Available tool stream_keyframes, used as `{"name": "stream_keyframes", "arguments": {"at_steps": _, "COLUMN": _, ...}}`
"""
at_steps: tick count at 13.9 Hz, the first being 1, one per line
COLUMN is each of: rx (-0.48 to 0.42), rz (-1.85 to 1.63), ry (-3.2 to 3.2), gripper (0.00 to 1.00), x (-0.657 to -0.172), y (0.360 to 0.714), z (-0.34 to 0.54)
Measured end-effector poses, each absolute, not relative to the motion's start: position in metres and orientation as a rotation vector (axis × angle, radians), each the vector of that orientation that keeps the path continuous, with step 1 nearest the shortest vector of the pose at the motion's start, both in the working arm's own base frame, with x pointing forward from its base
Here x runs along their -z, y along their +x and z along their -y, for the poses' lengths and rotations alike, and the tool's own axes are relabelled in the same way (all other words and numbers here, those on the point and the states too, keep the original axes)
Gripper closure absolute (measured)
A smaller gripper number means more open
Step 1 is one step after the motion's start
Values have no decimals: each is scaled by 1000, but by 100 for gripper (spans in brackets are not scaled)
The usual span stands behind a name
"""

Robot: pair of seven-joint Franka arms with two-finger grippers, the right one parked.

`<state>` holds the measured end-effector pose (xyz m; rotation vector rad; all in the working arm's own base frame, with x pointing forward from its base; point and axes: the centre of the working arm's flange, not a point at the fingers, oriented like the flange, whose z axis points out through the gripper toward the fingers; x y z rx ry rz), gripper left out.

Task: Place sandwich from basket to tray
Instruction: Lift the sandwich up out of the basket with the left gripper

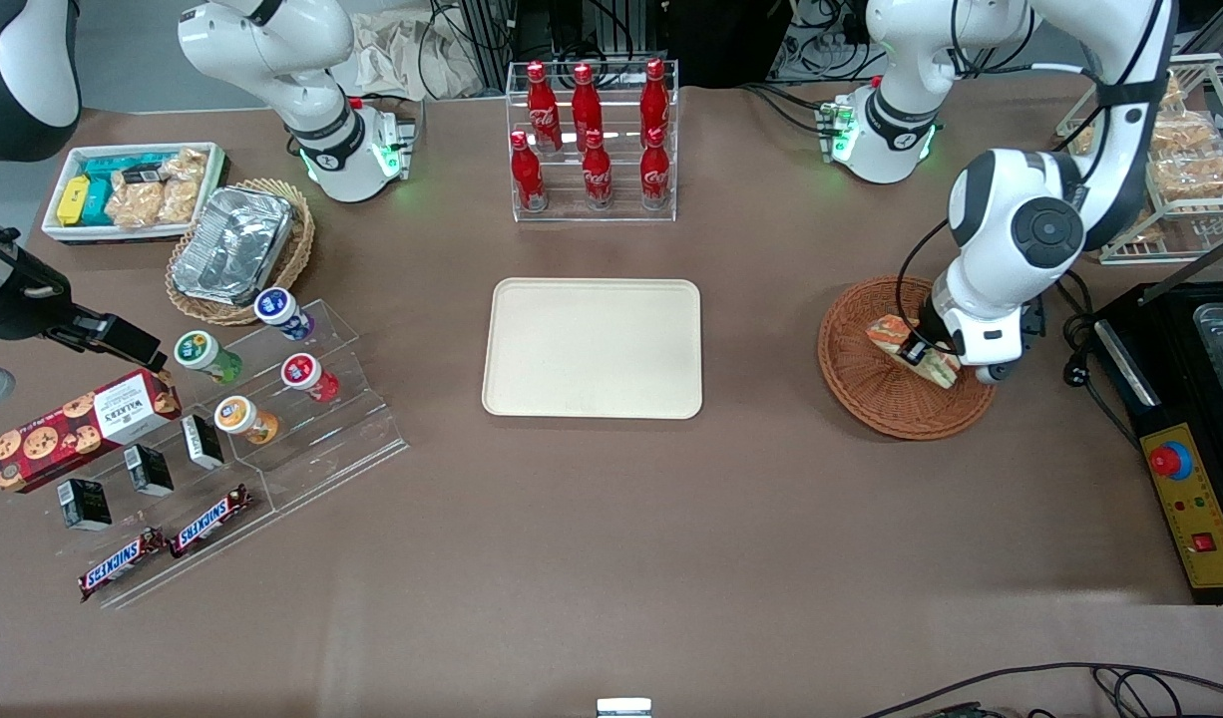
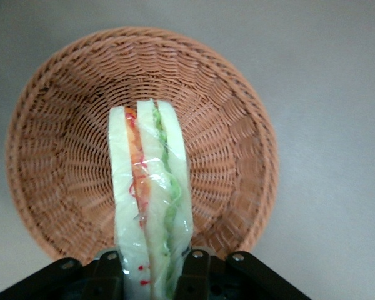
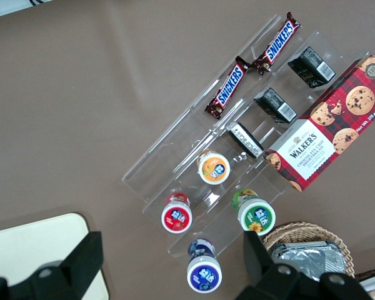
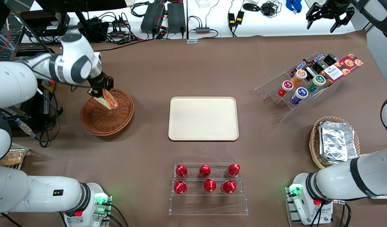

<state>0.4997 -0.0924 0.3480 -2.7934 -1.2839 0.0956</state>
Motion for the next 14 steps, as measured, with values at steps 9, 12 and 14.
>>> {"name": "stream_keyframes", "arguments": {"at_steps": 9, "rx": -84, "rz": 853, "ry": -2940, "gripper": 69, "x": -452, "y": 505, "z": 201}}
{"name": "stream_keyframes", "arguments": {"at_steps": 12, "rx": -79, "rz": 646, "ry": -2992, "gripper": 69, "x": -456, "y": 492, "z": 228}}
{"name": "stream_keyframes", "arguments": {"at_steps": 14, "rx": -88, "rz": 561, "ry": -3002, "gripper": 69, "x": -453, "y": 479, "z": 252}}
